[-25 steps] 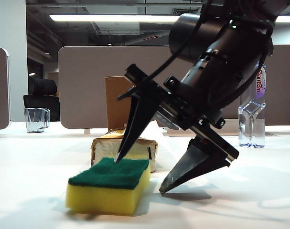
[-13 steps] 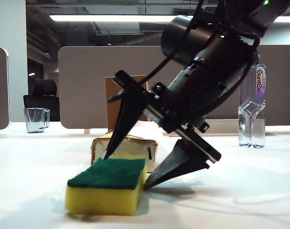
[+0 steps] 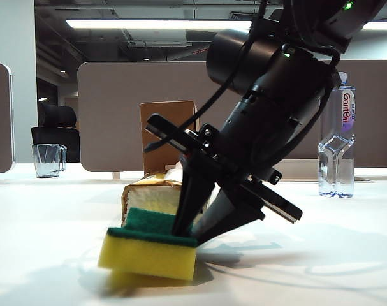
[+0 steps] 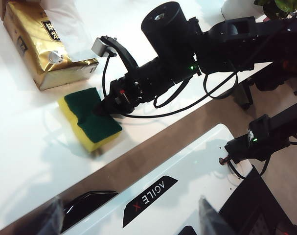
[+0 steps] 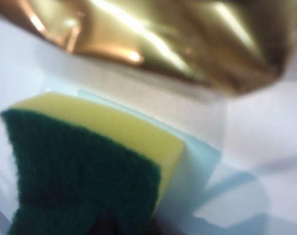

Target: Move the sponge from left to right to wipe the table, avoiding obstacles on the table, and finally reaching the bottle of mineral water.

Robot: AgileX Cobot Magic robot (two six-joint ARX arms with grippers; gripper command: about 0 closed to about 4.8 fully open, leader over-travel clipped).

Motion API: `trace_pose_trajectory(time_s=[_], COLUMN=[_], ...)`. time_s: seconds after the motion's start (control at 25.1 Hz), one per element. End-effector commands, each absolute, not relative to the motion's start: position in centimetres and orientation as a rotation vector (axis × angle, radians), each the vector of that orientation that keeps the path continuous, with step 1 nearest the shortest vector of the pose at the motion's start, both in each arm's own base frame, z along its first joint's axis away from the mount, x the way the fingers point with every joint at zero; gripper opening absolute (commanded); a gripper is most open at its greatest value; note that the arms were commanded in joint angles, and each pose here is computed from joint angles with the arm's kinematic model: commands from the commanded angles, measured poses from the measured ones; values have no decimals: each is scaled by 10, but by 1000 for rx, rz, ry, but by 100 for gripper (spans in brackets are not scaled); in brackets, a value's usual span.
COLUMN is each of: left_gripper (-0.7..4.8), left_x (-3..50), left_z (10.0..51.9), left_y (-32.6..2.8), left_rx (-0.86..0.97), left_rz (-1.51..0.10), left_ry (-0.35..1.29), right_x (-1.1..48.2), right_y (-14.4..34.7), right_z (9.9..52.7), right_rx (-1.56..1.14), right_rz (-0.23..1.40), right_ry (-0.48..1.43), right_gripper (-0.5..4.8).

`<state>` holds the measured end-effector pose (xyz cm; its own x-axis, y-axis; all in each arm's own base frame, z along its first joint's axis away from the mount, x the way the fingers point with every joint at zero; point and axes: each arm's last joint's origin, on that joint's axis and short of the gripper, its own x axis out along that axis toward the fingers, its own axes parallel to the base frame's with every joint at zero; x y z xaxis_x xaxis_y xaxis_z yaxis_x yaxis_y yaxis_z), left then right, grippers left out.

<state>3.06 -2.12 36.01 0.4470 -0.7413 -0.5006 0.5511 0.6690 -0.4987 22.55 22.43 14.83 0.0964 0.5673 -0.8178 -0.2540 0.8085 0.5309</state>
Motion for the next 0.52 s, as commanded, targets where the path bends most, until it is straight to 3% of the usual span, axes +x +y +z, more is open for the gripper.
trace_pose_trajectory(time_s=[0.04,0.52], left_gripper=[354,354], left_x=[30,30], left_z=[361,361], left_y=[-21,-21], left_rx=[-282,-284], left_rz=[-821,-822], left_ry=[756,758], right_x=[223,221], right_y=[219,217], right_z=[141,140], right_rx=[222,165], right_rz=[558,563], right_ry=[1362,1372], right_gripper=[-9,-9])
